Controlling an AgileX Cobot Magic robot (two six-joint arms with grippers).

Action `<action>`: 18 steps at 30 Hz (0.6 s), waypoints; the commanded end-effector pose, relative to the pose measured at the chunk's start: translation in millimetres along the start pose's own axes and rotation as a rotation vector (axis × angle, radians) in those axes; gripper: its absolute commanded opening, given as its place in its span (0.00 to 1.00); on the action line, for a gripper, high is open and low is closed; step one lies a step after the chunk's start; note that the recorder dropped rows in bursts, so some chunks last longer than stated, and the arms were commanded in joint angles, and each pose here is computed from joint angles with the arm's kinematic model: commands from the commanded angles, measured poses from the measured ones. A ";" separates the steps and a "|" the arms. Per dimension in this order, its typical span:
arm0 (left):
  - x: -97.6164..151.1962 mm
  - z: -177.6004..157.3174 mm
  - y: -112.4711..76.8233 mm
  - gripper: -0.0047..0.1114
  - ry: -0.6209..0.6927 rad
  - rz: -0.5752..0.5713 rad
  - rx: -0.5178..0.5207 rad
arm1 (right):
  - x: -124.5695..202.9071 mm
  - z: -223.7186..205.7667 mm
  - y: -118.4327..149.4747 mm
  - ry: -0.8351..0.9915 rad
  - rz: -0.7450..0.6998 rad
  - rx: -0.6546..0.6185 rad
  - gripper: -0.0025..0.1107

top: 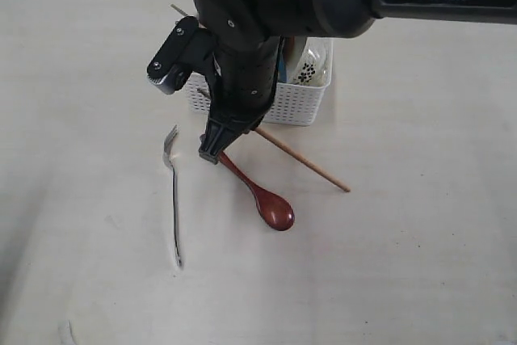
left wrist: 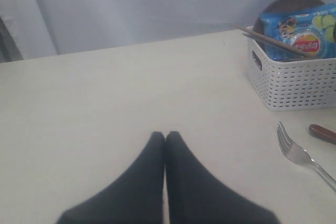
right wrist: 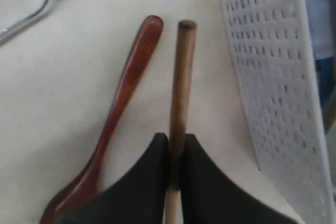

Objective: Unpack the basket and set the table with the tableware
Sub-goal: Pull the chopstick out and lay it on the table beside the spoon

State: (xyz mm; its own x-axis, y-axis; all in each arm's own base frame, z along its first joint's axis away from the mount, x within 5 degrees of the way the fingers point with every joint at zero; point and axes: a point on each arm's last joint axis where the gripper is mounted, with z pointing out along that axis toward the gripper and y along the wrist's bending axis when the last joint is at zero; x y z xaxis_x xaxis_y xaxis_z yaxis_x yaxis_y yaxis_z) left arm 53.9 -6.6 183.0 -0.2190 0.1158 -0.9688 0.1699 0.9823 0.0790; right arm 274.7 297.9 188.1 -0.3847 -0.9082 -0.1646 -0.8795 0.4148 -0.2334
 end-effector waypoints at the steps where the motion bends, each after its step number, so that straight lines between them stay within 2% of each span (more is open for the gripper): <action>1: -1.3 -0.5 0.1 0.04 -0.006 -0.006 -0.001 | 0.5 3.7 -2.4 0.005 0.016 0.029 0.04; 4: -1.3 -0.5 0.1 0.04 -0.006 -0.008 -0.001 | 0.4 8.2 -1.5 0.013 0.018 0.026 0.25; 6: -1.3 -0.5 0.1 0.04 -0.006 -0.008 -0.001 | 0.4 8.8 -1.4 0.015 0.017 0.025 0.32; 10: -1.3 -0.5 0.1 0.04 -0.006 -0.008 -0.001 | 0.2 7.9 -3.3 0.011 0.036 0.045 0.31; 13: -1.3 -0.5 0.1 0.04 -0.006 -0.008 -0.001 | -8.5 -5.5 -9.3 -0.008 0.108 0.057 0.31; 18: -1.3 -0.5 0.1 0.04 -0.006 -0.008 -0.001 | -40.3 -47.3 -35.5 -0.192 0.251 0.120 0.31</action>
State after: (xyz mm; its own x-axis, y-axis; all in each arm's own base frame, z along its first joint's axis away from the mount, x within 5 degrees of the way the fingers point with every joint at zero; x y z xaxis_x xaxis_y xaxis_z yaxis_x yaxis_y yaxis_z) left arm 53.9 -6.6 183.0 -0.2190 0.1158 -0.9688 0.1699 0.9823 0.0790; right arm 294.7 314.4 224.2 -0.5034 -0.8082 -0.3055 -0.7723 0.5795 -0.2605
